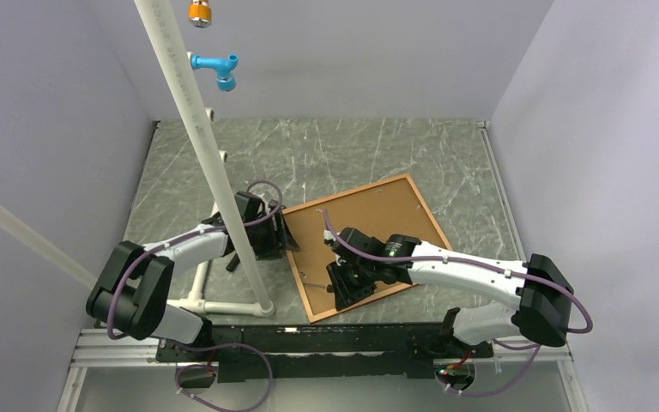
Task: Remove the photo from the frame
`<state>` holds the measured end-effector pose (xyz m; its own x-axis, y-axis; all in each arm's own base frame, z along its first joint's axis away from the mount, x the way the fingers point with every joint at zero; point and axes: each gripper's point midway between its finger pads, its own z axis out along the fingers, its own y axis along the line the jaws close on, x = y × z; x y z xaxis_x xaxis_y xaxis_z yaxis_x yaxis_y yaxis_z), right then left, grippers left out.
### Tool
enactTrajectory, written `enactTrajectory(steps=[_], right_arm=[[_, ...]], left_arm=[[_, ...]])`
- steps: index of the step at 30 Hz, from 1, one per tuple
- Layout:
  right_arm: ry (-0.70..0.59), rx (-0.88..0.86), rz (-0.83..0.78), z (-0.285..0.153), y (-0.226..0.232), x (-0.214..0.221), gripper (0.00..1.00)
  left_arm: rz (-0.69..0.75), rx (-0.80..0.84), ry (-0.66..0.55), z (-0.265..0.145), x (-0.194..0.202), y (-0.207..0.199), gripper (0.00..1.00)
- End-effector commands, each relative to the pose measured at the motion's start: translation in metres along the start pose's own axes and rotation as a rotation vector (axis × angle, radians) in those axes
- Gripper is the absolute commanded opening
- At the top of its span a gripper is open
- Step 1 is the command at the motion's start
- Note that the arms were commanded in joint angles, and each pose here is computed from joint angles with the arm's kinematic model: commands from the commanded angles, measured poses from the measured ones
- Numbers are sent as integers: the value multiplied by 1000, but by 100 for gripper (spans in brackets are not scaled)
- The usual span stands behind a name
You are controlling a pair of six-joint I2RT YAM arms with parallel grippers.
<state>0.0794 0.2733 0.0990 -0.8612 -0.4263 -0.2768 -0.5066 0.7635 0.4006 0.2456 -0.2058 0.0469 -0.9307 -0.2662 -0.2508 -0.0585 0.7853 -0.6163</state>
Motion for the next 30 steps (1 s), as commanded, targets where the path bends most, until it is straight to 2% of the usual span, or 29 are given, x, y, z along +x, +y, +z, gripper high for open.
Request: enactTrajectory(steps=[1,11,20,26,30], right_arm=[[-44,-13,49,2,5,-5,0],[-76,37,50,16,2,-24,0],[-211,149,75,-26,-19,-42,0],[-310,269,230,-58,-87,-64,0],[-389,465,411,-89,-161,-77,0]], left_arm=[[-24,-56,-61,4,-13,0,67],[-50,-92,-59,17,0,10,63],[-59,-138,-33,29,5,21,63],[-42,-200,-30,36,8,37,63],[-28,-215,-29,40,9,42,58]])
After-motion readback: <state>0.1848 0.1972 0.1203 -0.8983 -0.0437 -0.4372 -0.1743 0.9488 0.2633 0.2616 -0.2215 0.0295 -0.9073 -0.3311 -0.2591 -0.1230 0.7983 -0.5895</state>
